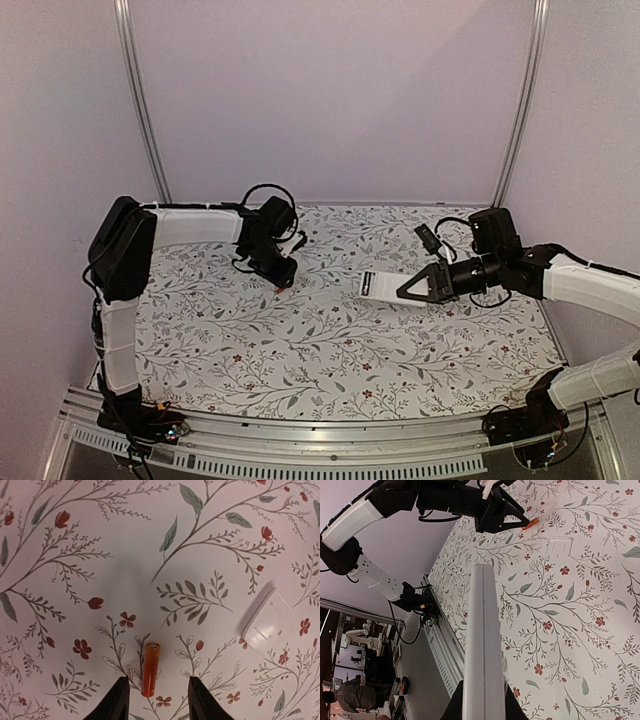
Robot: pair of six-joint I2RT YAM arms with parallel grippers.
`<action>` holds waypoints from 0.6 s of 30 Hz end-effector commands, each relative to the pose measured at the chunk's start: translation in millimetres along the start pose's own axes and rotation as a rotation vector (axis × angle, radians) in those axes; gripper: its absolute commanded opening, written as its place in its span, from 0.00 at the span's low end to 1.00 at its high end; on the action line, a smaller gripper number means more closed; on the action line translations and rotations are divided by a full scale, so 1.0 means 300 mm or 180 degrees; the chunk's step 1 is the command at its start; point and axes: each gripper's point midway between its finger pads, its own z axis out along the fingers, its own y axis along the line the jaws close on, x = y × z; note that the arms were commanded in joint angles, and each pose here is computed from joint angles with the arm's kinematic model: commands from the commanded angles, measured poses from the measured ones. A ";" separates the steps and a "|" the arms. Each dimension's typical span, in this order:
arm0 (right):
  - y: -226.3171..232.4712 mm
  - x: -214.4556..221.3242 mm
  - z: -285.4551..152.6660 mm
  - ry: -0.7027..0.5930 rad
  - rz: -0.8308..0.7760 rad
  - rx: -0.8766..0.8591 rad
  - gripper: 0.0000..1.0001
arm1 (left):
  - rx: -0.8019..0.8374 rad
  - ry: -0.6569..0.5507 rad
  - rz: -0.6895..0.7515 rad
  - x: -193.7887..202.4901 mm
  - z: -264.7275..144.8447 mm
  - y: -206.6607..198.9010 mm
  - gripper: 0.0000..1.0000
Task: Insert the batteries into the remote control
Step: Pick up the battery from the center of the board.
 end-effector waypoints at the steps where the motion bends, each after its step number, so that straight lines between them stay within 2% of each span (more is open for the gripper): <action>1: -0.015 0.007 0.008 0.0046 0.0003 -0.0012 0.00 | -0.0128 0.0217 0.0085 0.034 0.045 0.030 0.40; 7: -0.022 0.003 0.010 0.0049 0.0010 -0.0011 0.00 | -0.0238 0.0340 0.0161 0.050 0.091 0.052 0.33; 14: -0.023 0.001 0.011 0.0055 0.0009 -0.0015 0.00 | -0.0142 0.0409 0.0259 0.062 0.132 0.038 0.15; 18: -0.022 -0.002 0.007 0.0043 -0.0004 -0.0012 0.00 | 0.0043 0.0296 0.0367 0.058 0.096 -0.002 0.04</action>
